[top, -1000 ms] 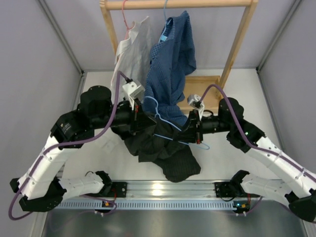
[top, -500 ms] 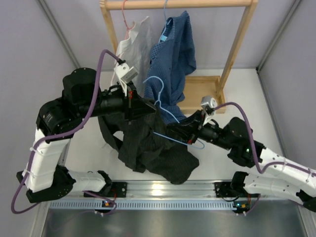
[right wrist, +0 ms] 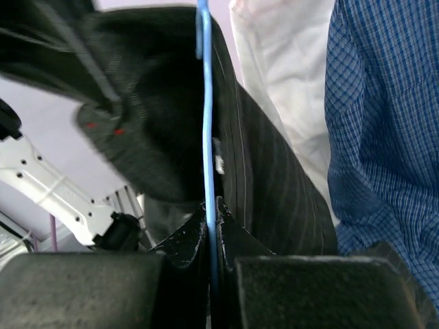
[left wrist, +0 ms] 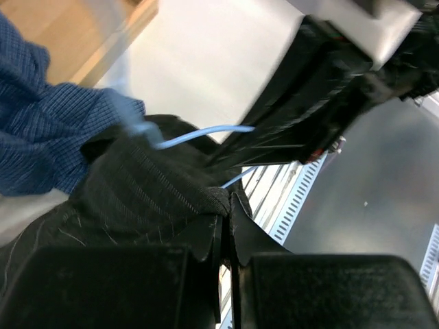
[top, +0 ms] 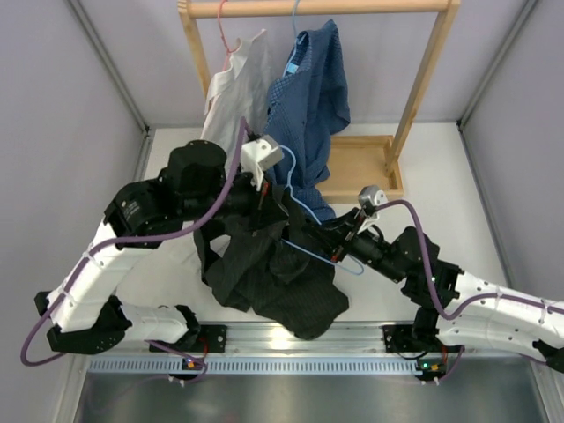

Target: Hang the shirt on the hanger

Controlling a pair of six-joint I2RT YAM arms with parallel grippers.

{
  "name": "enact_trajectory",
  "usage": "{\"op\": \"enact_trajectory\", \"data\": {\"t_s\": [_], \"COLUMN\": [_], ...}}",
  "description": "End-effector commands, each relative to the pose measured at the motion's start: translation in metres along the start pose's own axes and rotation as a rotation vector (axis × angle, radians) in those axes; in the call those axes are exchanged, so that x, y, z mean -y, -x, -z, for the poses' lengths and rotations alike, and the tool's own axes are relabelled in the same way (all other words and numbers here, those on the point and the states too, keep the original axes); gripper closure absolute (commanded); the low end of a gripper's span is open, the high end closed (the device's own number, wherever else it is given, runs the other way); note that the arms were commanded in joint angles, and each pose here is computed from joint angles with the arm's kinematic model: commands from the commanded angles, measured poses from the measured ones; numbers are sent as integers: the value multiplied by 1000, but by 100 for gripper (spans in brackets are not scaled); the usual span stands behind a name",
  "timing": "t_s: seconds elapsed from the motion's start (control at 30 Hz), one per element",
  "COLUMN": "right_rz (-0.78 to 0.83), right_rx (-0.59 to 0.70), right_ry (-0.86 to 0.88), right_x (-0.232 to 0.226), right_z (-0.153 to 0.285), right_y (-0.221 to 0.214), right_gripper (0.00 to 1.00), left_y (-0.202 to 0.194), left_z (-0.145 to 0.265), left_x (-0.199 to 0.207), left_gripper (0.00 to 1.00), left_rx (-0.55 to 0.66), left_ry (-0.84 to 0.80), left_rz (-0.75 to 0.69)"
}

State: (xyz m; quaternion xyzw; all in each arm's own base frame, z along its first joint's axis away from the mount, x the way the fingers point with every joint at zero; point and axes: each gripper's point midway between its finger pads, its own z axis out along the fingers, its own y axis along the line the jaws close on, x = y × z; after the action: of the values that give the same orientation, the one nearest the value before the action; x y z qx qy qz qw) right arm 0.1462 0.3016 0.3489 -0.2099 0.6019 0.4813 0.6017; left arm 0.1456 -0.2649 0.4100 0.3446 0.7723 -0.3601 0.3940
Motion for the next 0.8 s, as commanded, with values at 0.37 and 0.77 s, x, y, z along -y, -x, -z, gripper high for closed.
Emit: {"op": "enact_trajectory", "data": {"t_s": [0.37, 0.77], "right_rz": [-104, -85], "right_rx": [354, 464], "right_ry": [92, 269], "right_x": [-9, -35], "right_z": [34, 52], "right_y": [51, 62], "right_gripper": [100, 100], "left_y": [16, 29], "left_z": [-15, -19], "left_x": [11, 58], "left_gripper": [100, 79], "left_rx": [96, 66], "left_ry": [238, -18], "left_rz": [-95, -241]}}
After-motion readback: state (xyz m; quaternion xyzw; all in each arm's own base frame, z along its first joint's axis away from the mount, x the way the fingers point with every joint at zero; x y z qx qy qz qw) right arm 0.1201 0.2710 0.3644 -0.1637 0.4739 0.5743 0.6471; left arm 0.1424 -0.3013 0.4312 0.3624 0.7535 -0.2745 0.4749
